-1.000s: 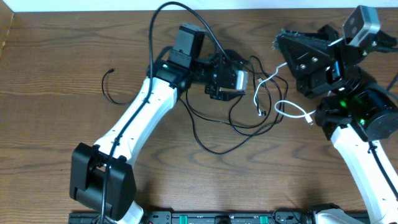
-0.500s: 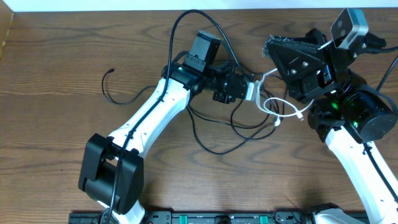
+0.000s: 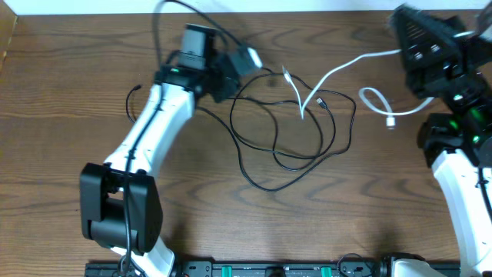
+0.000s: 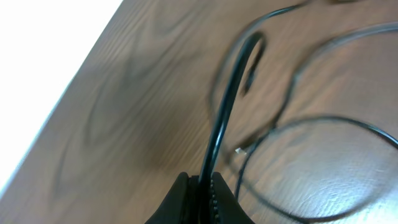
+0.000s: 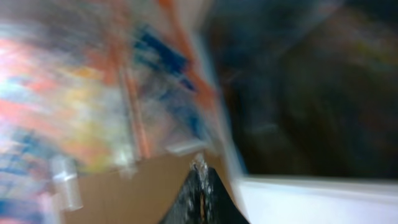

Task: Untangle cables

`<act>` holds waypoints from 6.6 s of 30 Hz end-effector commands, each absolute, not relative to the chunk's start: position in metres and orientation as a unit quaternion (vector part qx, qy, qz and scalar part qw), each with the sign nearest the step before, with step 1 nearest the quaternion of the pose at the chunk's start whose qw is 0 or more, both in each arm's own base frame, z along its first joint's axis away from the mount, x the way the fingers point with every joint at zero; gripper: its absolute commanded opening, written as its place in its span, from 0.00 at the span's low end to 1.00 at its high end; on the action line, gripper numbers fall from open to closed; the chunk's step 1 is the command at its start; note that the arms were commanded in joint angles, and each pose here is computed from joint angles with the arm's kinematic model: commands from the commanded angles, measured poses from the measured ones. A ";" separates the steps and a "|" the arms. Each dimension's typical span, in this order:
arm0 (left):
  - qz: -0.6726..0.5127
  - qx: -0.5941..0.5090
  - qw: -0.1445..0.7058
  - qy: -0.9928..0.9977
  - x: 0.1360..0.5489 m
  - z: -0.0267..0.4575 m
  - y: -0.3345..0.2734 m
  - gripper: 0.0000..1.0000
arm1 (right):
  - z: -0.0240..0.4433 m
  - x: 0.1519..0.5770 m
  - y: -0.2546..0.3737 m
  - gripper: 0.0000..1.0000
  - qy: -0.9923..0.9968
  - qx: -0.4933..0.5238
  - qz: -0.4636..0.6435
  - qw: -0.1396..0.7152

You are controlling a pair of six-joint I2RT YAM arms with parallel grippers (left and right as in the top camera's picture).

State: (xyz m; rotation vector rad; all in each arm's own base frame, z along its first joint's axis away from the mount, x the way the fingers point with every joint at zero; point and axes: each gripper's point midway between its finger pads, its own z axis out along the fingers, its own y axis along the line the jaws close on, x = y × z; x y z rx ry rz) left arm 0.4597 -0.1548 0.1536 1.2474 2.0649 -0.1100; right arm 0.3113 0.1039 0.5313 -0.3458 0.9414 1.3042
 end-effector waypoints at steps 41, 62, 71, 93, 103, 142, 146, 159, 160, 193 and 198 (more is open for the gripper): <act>-0.179 0.398 0.345 0.831 0.445 0.159 -0.165 0.34 | 0.210 0.374 -0.241 0.92 0.834 0.266 -0.058 0.480; -0.184 0.396 0.330 0.837 0.438 0.154 -0.163 0.50 | 0.200 0.380 -0.205 0.99 0.853 0.231 0.038 0.467; -0.186 0.395 0.322 0.840 0.435 0.152 -0.163 0.51 | 0.140 0.342 -0.226 0.99 0.802 0.486 0.050 0.345; -0.186 0.395 0.322 0.840 0.435 0.152 -0.163 0.76 | 0.128 0.367 -0.160 0.99 0.807 0.442 0.260 0.292; -0.185 0.395 0.322 0.840 0.435 0.152 -0.163 0.99 | 0.122 0.359 -0.155 0.99 0.809 0.451 0.264 0.269; -0.185 0.395 0.322 0.840 0.435 0.152 -0.163 0.99 | 0.115 0.350 -0.150 0.99 0.813 0.461 0.260 0.244; -0.185 0.395 0.322 0.840 0.435 0.152 -0.163 0.99 | 0.114 0.350 -0.150 0.99 0.813 0.462 0.260 0.243; -0.185 0.395 0.322 0.840 0.435 0.152 -0.163 0.98 | 0.113 0.348 -0.149 0.99 0.814 0.461 0.260 0.239; -0.185 0.395 0.322 0.840 0.435 0.152 -0.163 0.98 | 0.113 0.348 -0.149 0.99 0.814 0.461 0.260 0.239; -0.185 0.395 0.322 0.840 0.435 0.152 -0.163 0.98 | 0.103 0.371 -0.049 0.95 0.922 0.232 0.217 0.221; -0.185 0.395 0.322 0.840 0.435 0.152 -0.163 0.98 | 0.103 0.376 -0.040 0.95 0.926 0.216 0.209 0.227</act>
